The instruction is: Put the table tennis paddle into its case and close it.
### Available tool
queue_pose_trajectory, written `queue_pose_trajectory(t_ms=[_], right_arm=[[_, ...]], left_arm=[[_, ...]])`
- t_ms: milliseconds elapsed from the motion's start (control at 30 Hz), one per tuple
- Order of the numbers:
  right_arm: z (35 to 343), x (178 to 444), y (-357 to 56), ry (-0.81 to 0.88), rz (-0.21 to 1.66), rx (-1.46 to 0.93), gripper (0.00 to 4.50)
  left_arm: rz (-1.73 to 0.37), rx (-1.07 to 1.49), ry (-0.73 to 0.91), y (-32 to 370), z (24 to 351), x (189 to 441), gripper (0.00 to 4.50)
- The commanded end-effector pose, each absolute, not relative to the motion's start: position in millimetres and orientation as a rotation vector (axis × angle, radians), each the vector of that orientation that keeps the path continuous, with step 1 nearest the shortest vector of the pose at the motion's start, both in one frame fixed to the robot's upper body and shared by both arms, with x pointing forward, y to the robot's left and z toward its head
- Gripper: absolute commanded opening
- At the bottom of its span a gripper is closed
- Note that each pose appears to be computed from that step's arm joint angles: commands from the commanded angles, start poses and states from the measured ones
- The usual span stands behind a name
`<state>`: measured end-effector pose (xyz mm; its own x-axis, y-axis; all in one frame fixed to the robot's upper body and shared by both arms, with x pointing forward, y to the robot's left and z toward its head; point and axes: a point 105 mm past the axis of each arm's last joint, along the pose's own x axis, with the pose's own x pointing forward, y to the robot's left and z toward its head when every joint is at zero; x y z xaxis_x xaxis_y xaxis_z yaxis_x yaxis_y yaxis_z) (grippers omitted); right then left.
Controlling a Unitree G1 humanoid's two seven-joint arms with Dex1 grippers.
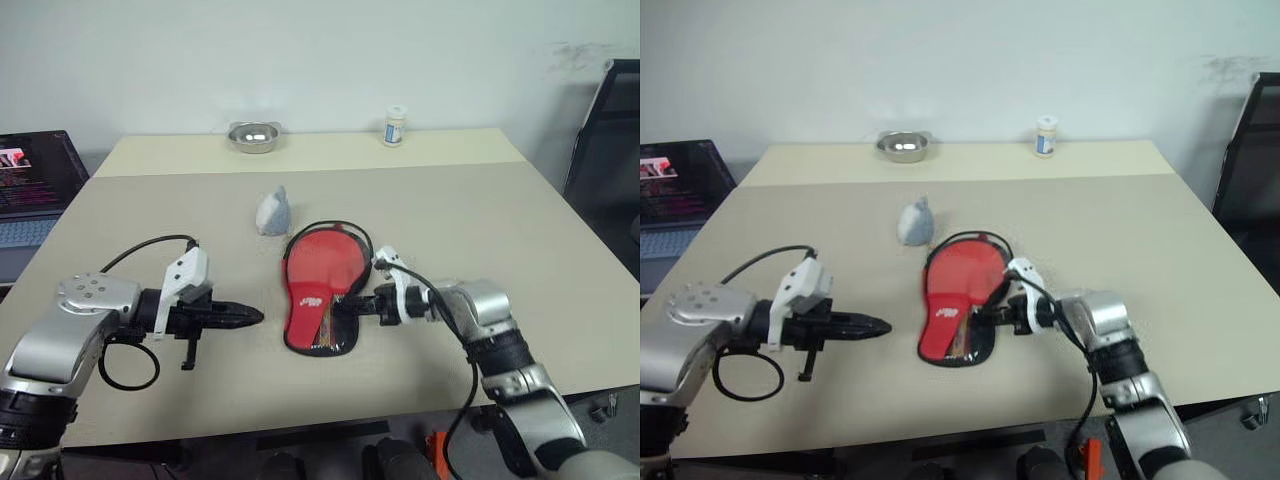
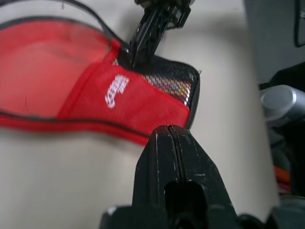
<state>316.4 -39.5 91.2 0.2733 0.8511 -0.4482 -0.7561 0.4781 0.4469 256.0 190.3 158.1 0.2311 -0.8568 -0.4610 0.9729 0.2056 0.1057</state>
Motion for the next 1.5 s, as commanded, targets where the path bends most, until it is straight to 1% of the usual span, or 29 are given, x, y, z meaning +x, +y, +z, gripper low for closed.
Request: queue_pose_trajectory(t_ms=[33,167,300,433,567,800,900,933,967,1067,1133,1200,1233,1267,1300,1367,1400,1500], right_arm=[[94,289,-46,0.736,1.114,0.163,0.03],[95,274,-65,0.76,1.072,0.169,0.03],[95,267,-78,0.774,1.035,0.172,0.03],[94,264,-84,0.783,1.004,0.183,0.03],[91,262,-81,0.791,0.999,0.194,0.03],[74,261,-93,0.832,0.933,0.192,0.03],[77,260,-96,0.818,0.929,0.197,0.75],[77,260,-98,0.817,0.92,0.194,1.13],[77,259,-100,0.818,0.912,0.189,1.36],[80,252,-111,0.808,0.933,0.089,2.27],[88,248,-118,0.794,0.956,0.037,2.93],[105,248,-121,0.752,1.018,-0.013,3.65],[111,248,-121,0.734,1.039,-0.027,3.93],[116,250,-122,0.714,1.055,-0.046,4.35],[125,254,-120,0.669,1.082,-0.086,4.47],[152,268,-104,0.52,1.17,-0.132,4.47],[160,272,-98,0.472,1.2,-0.144,4.47],[170,286,-67,0.315,1.28,-0.162,4.47]], left_arm=[[-1.361,0.406,0.307,179,158,243,0.0],[-1.392,0.391,0.323,173,151,235,0.0],[-1.394,0.394,0.324,172,150,237,0.0],[-1.399,0.394,0.321,171,151,241,0.0],[-1.398,0.397,0.32,172,152,245,0.0],[-1.398,0.406,0.309,169,153,248,0.0],[-1.395,0.406,0.303,168,152,247,0.0],[-1.391,0.405,0.299,168,151,247,0.0],[-1.388,0.404,0.295,167,151,248,0.0],[-1.372,0.401,0.283,167,150,249,0.0],[-1.363,0.4,0.28,168,149,248,0.0],[-1.351,0.395,0.275,168,147,249,0.0],[-1.346,0.394,0.272,168,147,249,0.0],[-1.342,0.393,0.27,168,146,249,0.0],[-1.332,0.388,0.269,169,146,250,0.0],[-1.3,0.378,0.271,172,145,253,0.0],[-1.288,0.374,0.272,173,144,254,0.0],[-1.226,0.351,0.279,179,144,260,0.0]])
